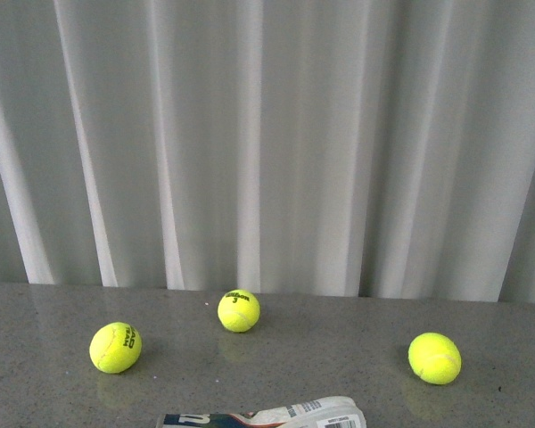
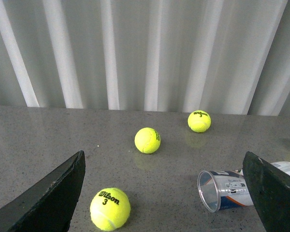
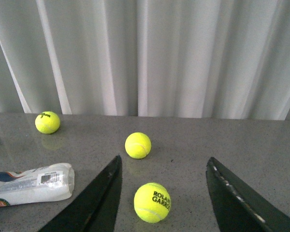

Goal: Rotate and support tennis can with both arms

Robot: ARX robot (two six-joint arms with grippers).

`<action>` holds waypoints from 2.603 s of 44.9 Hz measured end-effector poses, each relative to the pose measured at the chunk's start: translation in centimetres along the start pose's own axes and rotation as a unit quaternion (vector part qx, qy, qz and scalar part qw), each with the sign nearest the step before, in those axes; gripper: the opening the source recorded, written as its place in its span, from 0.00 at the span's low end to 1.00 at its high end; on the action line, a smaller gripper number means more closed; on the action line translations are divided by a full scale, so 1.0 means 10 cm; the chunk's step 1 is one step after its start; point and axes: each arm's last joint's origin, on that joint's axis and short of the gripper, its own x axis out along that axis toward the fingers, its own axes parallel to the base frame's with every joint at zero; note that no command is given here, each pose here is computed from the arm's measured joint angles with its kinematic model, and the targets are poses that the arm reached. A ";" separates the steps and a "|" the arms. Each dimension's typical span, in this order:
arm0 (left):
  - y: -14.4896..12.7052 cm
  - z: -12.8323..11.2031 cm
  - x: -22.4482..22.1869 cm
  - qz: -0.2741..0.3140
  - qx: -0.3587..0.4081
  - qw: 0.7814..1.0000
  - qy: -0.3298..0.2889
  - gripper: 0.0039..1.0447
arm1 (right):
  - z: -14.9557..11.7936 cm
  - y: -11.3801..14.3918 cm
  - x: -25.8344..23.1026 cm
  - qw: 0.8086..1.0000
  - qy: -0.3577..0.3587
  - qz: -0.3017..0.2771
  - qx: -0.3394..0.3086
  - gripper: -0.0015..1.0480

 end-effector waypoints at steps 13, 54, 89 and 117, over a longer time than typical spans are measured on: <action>0.00 0.00 0.00 0.000 0.000 1.000 0.000 0.94 | 0.00 0.00 0.00 1.000 0.000 0.000 0.000 0.95; 0.02 -0.48 1.40 -0.204 -0.201 0.903 0.321 0.94 | 0.00 0.00 0.00 1.000 0.000 0.000 0.000 0.93; -0.38 -1.22 2.22 -0.247 -0.222 0.856 0.396 0.94 | 0.00 0.00 0.00 1.000 0.000 0.000 0.000 0.93; -0.83 -1.48 2.30 -0.276 -0.319 0.794 0.438 0.58 | 0.00 0.00 0.00 1.000 0.000 0.000 0.000 0.93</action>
